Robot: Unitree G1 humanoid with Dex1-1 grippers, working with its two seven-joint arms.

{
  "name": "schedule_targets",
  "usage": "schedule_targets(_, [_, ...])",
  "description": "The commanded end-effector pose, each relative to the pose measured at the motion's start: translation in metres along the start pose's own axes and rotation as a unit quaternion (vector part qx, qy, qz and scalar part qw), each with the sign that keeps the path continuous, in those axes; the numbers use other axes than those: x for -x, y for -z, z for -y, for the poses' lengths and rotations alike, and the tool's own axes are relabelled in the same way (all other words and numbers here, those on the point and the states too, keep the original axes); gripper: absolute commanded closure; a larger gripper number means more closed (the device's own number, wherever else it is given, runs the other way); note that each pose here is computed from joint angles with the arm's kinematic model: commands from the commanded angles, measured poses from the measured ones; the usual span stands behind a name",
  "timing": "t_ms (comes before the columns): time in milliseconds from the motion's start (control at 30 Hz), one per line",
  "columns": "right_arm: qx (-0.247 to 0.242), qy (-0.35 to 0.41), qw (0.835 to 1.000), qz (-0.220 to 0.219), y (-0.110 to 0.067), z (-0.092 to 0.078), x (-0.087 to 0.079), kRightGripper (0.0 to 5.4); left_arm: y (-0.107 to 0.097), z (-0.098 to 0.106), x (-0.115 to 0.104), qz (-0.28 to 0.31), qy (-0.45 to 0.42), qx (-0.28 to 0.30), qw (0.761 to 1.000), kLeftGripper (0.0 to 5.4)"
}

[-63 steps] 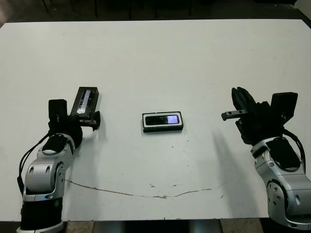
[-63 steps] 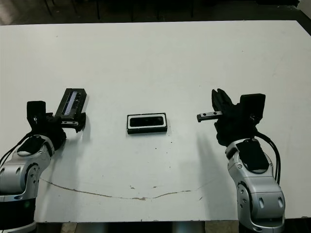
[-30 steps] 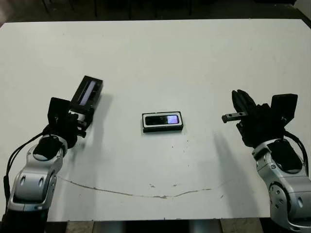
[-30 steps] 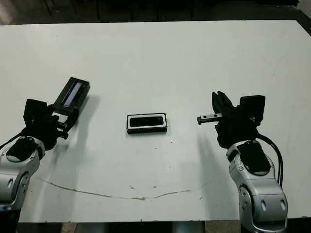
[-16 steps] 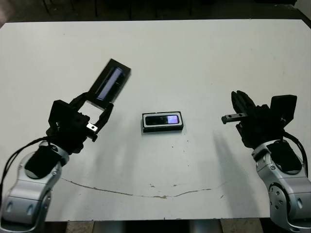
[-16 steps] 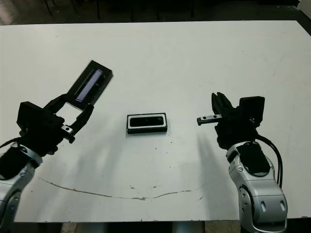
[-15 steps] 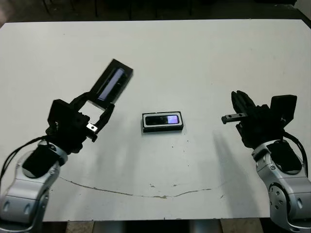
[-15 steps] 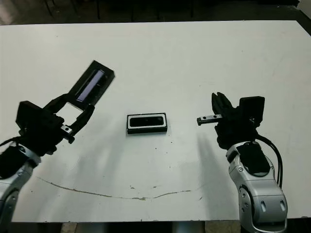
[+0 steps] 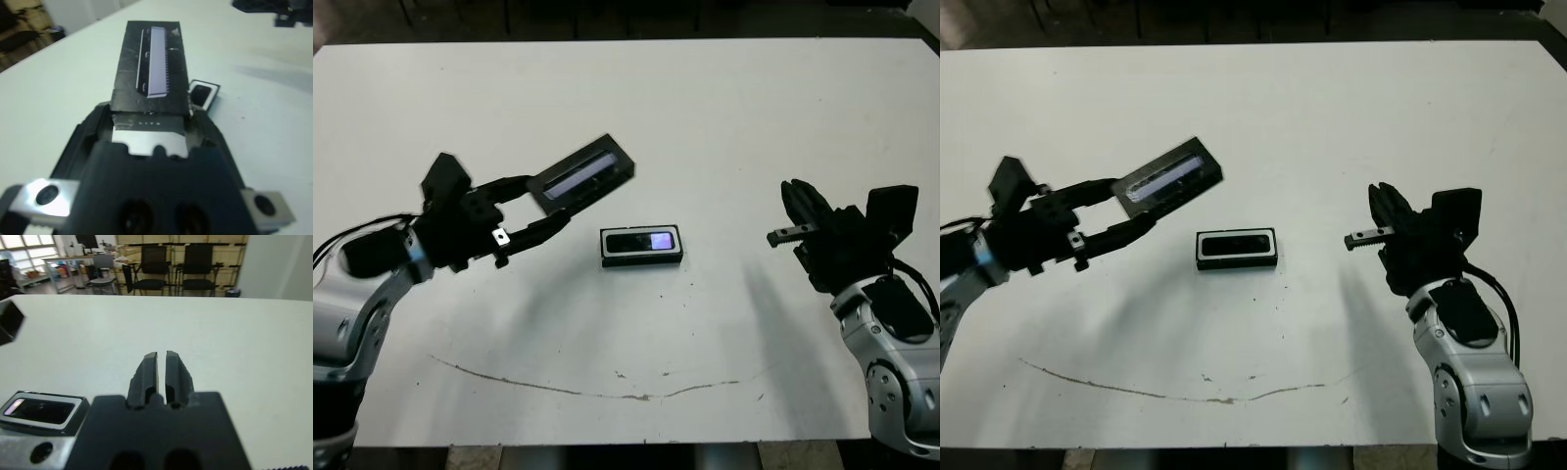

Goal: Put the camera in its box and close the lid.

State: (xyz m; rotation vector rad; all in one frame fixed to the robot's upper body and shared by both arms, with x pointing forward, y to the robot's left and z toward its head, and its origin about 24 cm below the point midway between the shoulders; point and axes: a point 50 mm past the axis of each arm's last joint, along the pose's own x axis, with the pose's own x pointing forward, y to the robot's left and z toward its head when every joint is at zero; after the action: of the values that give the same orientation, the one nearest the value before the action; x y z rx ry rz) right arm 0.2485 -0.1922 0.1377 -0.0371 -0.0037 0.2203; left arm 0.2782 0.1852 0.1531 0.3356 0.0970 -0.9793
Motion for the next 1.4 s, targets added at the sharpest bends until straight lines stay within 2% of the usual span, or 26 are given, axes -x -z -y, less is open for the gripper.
schedule_targets(33, [-0.010,-0.008,1.000,-0.014,0.003,0.008,-0.001,5.40,0.008,-0.008,-0.005,-0.028,0.037,0.022,0.999,2.72])
schedule_targets(333, [-0.029,-0.024,0.999,-0.030,0.000,0.021,-0.004,5.40,0.031,-0.018,-0.029,-0.042,0.096,0.040,0.994,2.72])
schedule_targets(633, [-0.036,-0.033,0.998,-0.038,-0.006,0.023,-0.003,5.40,0.047,-0.026,-0.047,-0.078,0.137,0.063,0.986,2.72])
schedule_targets(1000, [-0.011,-0.032,0.998,-0.044,-0.006,0.022,-0.002,5.40,0.054,-0.022,-0.065,-0.073,0.199,0.091,0.973,2.72])
schedule_targets(1400, [-0.002,-0.032,0.998,-0.048,-0.004,0.023,0.000,5.40,0.057,-0.016,-0.068,-0.091,0.250,0.104,0.958,2.72])
